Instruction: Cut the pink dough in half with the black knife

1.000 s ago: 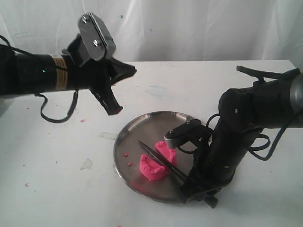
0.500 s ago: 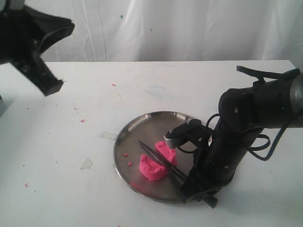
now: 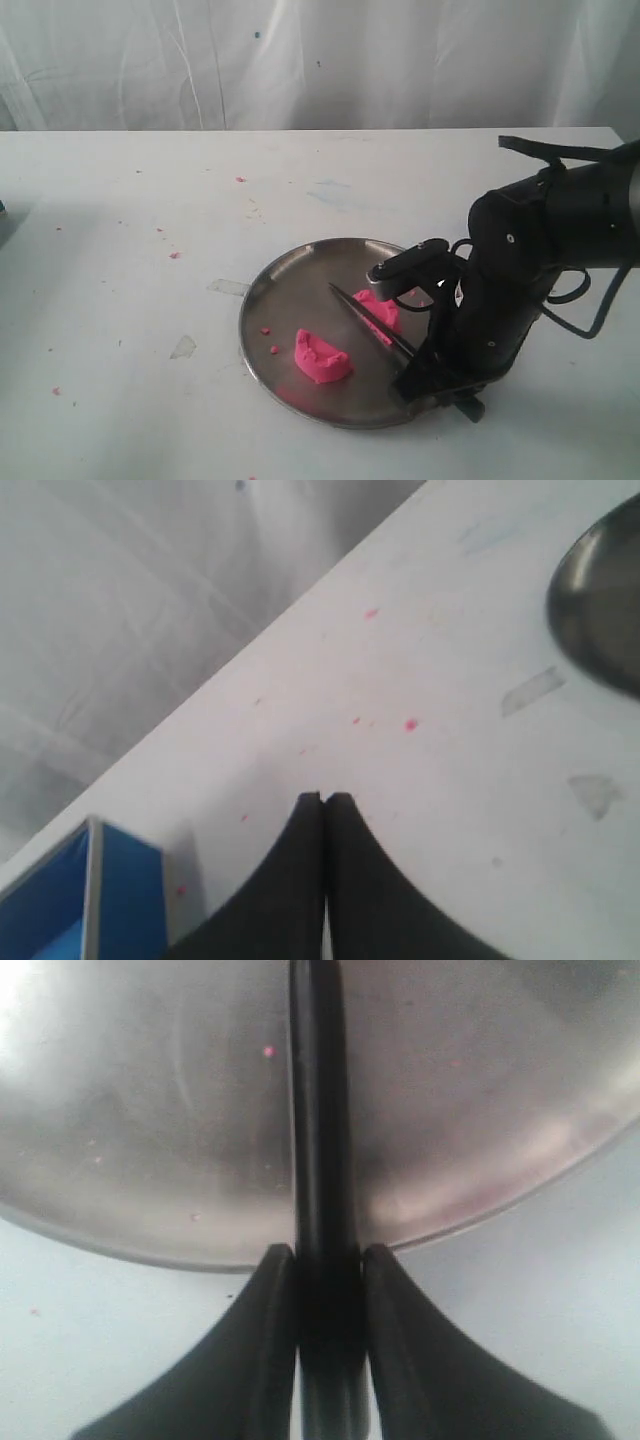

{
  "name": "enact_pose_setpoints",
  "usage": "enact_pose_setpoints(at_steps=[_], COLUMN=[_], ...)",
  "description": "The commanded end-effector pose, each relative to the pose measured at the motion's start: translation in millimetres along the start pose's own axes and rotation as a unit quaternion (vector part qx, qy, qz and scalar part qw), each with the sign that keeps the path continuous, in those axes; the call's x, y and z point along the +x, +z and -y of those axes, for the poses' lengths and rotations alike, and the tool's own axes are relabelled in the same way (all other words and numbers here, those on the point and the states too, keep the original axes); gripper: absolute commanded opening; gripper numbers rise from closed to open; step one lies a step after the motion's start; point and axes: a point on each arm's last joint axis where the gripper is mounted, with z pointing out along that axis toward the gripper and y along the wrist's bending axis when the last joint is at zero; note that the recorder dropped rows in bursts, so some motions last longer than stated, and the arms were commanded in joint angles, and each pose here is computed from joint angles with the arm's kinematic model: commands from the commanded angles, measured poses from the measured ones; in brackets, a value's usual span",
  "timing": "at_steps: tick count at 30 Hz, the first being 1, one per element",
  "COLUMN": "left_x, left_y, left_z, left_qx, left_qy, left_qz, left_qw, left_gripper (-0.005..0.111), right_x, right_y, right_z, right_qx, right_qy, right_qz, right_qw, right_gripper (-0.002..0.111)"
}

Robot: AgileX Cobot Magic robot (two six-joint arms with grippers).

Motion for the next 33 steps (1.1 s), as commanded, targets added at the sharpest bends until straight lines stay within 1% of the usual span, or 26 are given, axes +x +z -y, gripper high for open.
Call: enact_pose_setpoints(at_steps=[1, 4, 6, 7, 8, 11, 13, 20, 23, 25, 26, 30, 33], left_x=[16.6, 12.6, 9.1, 7.2, 5.6, 2.1, 2.1, 2.1, 2.1, 2.1, 2.1, 2.1, 2.1], left_y=[-8.8, -12.0, -12.5, -12.5, -12.6, -13.1, -13.1, -13.1, -13.1, -13.1, -13.1, -13.1, -13.1], left_z=[-5.4, -3.4, 0.6, 3.0, 5.2, 9.8, 9.8, 9.8, 9.8, 9.8, 9.8, 9.8, 9.8], left_qx=[-0.057, -0.043, -0.021, -0.008, 0.005, 0.030, 0.030, 0.030, 0.030, 0.030, 0.030, 0.030, 0.030], left_qy=[-0.002, -0.005, -0.005, -0.004, -0.004, -0.003, -0.003, -0.003, -0.003, -0.003, -0.003, -0.003, -0.003], left_qz=[-0.028, -0.001, 0.019, 0.029, 0.038, 0.057, 0.057, 0.057, 0.057, 0.057, 0.057, 0.057, 0.057], left_qw=[0.998, 0.999, 1.000, 1.000, 0.999, 0.998, 0.998, 0.998, 0.998, 0.998, 0.998, 0.998, 0.998], left_gripper=[0.000, 0.000, 0.000, 0.000, 0.000, 0.000, 0.000, 0.000, 0.000, 0.000, 0.000, 0.000, 0.000], right_x=[-0.7, -1.4, -1.4, -1.4, -0.6, 1.7, 1.6, 4.4, 4.4, -0.5, -4.1, -15.1, -17.8], right_y=[-4.5, -4.5, -4.5, -4.5, -4.5, -6.4, -7.0, -7.3, -7.3, -9.1, -10.6, -17.2, -23.0], right_z=[3.5, 3.5, 2.8, 0.0, -3.6, -18.8, -21.5, -22.7, -22.7, -21.7, -20.2, -10.0, 2.4], right_qx=[0.017, 0.018, 0.014, 0.001, -0.018, -0.102, -0.118, -0.126, -0.126, -0.119, -0.113, -0.054, 0.013], right_qy=[0.005, 0.004, 0.008, 0.010, -0.005, -0.049, -0.057, -0.070, -0.076, -0.078, -0.068, -0.030, -0.020], right_qz=[0.012, 0.015, 0.016, 0.015, 0.011, 0.003, 0.006, -0.008, -0.007, 0.009, 0.023, 0.081, 0.105], right_qw=[1.000, 1.000, 1.000, 1.000, 1.000, 0.994, 0.991, 0.990, 0.989, 0.990, 0.991, 0.995, 0.994], right_gripper=[0.000, 0.000, 0.000, 0.000, 0.000, 0.000, 0.000, 0.000, 0.000, 0.000, 0.000, 0.000, 0.000])
